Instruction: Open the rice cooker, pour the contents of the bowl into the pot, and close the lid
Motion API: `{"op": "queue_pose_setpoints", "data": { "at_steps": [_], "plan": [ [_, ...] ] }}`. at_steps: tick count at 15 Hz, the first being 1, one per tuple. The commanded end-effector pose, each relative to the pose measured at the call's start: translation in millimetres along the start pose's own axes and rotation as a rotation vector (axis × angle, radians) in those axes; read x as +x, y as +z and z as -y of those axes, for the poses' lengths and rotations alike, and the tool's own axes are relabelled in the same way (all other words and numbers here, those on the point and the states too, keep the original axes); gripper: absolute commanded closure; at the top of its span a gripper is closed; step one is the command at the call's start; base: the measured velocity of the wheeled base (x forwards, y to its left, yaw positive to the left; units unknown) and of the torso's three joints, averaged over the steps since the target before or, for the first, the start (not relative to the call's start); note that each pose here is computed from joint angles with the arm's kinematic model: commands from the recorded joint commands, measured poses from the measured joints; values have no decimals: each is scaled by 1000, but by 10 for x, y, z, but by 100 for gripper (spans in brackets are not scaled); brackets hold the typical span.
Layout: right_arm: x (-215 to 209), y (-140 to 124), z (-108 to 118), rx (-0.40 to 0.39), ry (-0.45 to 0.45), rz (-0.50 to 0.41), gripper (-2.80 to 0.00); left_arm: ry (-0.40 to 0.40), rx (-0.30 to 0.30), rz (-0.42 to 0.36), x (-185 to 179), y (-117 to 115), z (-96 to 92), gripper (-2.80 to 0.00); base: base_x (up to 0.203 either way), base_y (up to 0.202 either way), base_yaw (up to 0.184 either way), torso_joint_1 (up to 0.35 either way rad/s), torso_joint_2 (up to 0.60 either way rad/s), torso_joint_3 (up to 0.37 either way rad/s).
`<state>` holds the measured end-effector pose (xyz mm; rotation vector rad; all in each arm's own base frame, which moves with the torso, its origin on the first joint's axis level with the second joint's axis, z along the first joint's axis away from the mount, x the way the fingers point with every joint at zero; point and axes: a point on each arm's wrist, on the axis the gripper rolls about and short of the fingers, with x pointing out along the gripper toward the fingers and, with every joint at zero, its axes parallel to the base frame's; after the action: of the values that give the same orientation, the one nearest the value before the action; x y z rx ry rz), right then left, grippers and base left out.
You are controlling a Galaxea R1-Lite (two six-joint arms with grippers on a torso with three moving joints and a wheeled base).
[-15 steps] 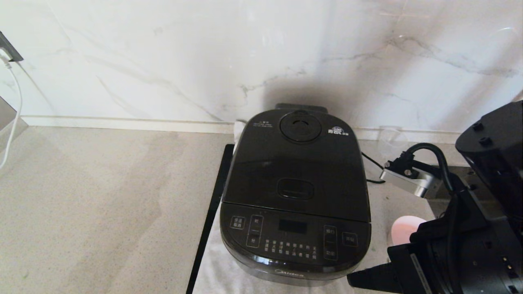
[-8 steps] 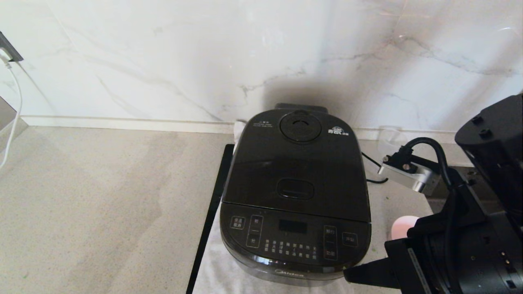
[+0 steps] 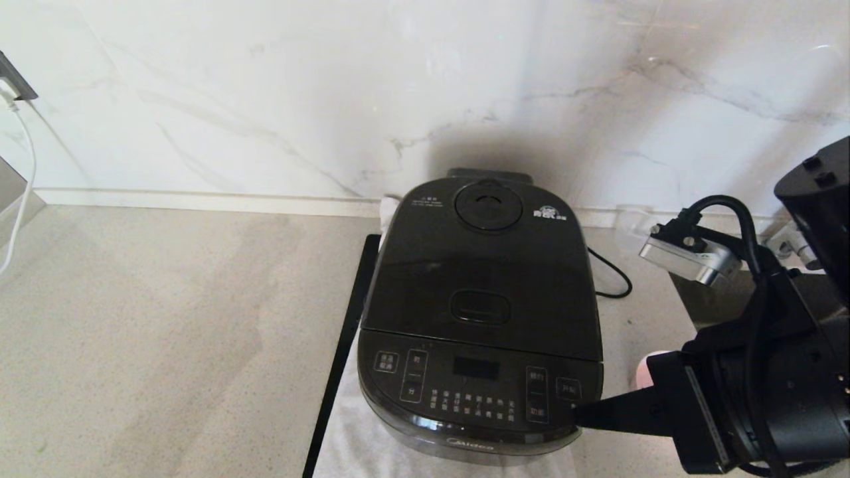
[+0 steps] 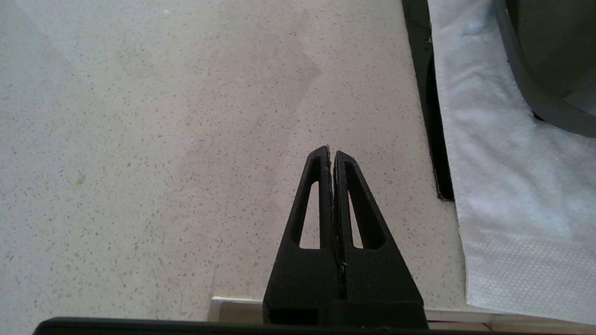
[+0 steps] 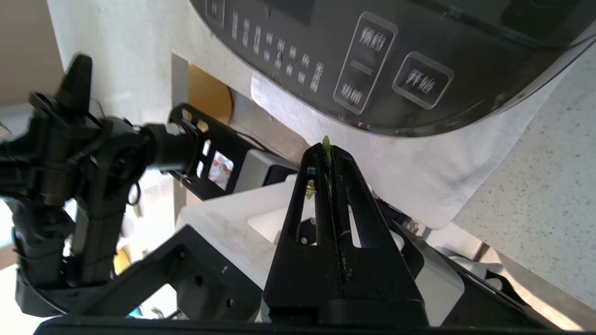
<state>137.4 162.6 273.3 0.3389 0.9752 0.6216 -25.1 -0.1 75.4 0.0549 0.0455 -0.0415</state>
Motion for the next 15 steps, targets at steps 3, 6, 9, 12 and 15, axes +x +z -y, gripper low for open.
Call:
{"op": "queue_pose_setpoints", "data": {
  "at_steps": [3,6,9,12,15],
  "plan": [
    [-43,107,56,38,11,22,0,0,0,0,-1,0,0,0,0,0,0,0,0,0],
    [-37,153,130,65,6,22,0,0,0,1,-1,-1,0,0,0,0,0,0,0,0],
    [-37,176,186,84,7,17,0,0,0,1,-1,-1,0,0,0,0,0,0,0,0],
    [4,180,191,86,4,3,0,0,0,1,-1,-1,0,0,0,0,0,0,0,0],
    [94,174,217,90,-5,-12,0,0,0,-1,0,0,0,0,0,0,0,0,0,0]
  ]
}}
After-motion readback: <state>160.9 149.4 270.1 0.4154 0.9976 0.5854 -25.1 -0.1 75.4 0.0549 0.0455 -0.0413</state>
